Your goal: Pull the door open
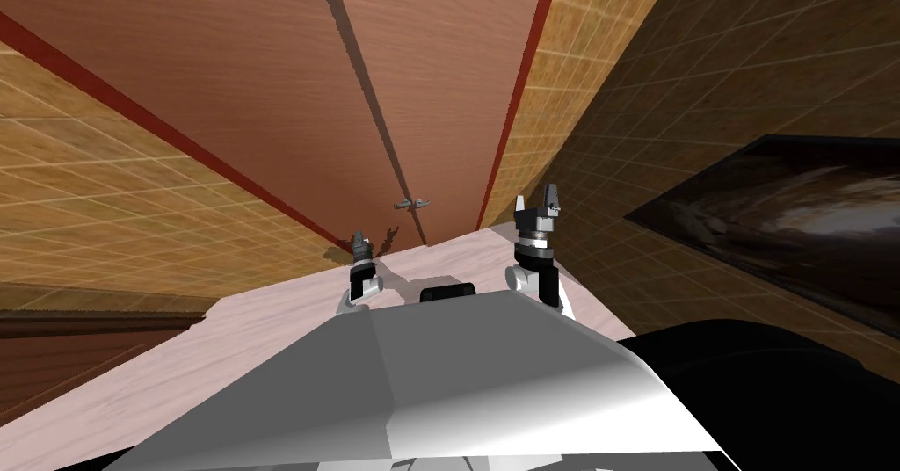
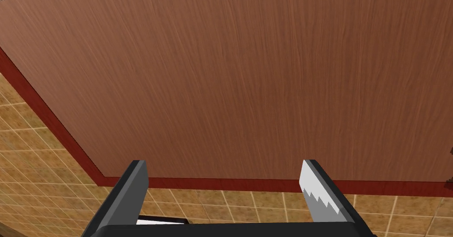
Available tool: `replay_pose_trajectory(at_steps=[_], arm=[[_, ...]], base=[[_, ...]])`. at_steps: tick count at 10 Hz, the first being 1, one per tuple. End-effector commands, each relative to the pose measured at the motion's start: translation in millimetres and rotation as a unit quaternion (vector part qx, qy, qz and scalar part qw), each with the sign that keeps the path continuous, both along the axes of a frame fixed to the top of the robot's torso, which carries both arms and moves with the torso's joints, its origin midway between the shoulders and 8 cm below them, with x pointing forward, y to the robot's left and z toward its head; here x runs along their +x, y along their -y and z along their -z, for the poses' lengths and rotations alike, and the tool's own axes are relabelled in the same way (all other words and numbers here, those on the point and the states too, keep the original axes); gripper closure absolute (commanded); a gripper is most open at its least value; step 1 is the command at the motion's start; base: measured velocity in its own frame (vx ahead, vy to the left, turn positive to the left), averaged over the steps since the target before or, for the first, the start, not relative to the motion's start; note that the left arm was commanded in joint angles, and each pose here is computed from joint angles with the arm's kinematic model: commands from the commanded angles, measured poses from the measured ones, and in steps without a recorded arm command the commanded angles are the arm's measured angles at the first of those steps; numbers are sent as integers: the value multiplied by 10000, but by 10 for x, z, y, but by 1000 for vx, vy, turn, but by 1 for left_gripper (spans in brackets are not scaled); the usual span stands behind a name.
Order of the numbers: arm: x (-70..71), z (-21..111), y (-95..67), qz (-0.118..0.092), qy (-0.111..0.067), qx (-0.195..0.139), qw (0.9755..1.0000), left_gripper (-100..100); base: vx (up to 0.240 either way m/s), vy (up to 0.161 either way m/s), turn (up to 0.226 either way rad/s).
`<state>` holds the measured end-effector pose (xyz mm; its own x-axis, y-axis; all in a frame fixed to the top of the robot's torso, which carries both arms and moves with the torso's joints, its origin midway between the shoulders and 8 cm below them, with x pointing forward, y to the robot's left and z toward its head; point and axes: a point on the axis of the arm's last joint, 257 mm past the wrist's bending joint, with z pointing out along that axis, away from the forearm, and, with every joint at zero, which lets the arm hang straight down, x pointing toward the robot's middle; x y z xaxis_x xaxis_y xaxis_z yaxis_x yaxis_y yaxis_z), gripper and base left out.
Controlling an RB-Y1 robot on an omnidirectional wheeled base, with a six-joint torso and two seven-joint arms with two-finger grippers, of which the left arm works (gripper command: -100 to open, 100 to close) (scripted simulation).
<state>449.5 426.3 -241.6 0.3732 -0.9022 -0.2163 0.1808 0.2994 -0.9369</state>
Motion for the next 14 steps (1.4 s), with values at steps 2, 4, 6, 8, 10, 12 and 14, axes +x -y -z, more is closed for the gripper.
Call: replay_pose_trajectory(at_steps=[2,4,6,8,10,12,14], arm=[[19,145,-106,-132,-61,-121,9998,-100],[12,260,-149,-191,-142,-195,9995,-100],[11,329,-186,-243,-178,-254,9992,-100],[10,451,-247,-340,-234,-373,9985,-100],[5,576,-298,-436,-292,-498,9974,-100],[-11,724,-328,-523,-378,-638,9959,-100],[-22,847,-348,-604,-440,-772,9942,-100]], base=[[90,26,-192],[57,24,-95],[64,23,-110],[63,32,-152],[89,46,-152],[84,59,-172],[90,46,-132]])
